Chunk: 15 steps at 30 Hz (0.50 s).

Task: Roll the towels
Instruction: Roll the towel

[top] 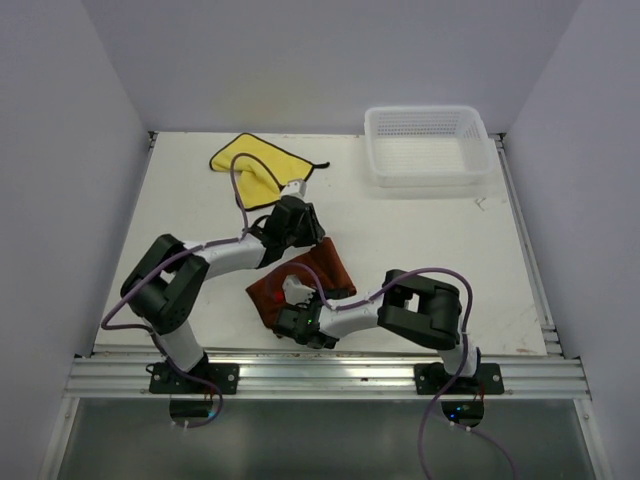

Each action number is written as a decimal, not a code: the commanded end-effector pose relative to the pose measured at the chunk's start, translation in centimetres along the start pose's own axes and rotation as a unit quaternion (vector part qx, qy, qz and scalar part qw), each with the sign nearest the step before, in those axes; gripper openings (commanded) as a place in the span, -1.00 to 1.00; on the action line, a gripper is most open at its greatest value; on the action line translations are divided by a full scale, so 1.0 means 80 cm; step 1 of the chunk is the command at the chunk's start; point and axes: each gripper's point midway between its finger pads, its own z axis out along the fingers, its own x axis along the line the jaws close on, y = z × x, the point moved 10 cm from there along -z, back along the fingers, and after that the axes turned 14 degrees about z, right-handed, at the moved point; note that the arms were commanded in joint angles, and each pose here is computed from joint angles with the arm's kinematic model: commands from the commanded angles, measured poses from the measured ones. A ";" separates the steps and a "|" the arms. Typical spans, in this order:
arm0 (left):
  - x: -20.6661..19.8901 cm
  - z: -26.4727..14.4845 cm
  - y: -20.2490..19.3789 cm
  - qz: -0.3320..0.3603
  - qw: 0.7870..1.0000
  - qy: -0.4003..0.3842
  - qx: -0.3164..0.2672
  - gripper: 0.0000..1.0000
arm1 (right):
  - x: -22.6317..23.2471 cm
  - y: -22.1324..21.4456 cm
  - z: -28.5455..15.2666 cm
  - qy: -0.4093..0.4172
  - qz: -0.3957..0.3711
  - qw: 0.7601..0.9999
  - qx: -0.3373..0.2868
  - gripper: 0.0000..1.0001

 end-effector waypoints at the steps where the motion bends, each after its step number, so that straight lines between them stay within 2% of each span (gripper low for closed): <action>1: -0.004 -0.020 0.033 0.005 0.999 0.006 -0.038 -0.19 | 0.018 -0.002 0.000 0.039 -0.001 0.999 0.016 -1.00; 10: -0.021 -0.048 0.053 0.001 0.997 -0.049 -0.057 -0.18 | 0.022 -0.002 0.001 0.042 -0.006 0.999 0.019 -1.00; 15: -0.038 -0.050 0.045 0.027 0.989 -0.139 -0.043 -0.18 | 0.022 -0.003 0.001 0.045 -0.006 0.999 0.020 -1.00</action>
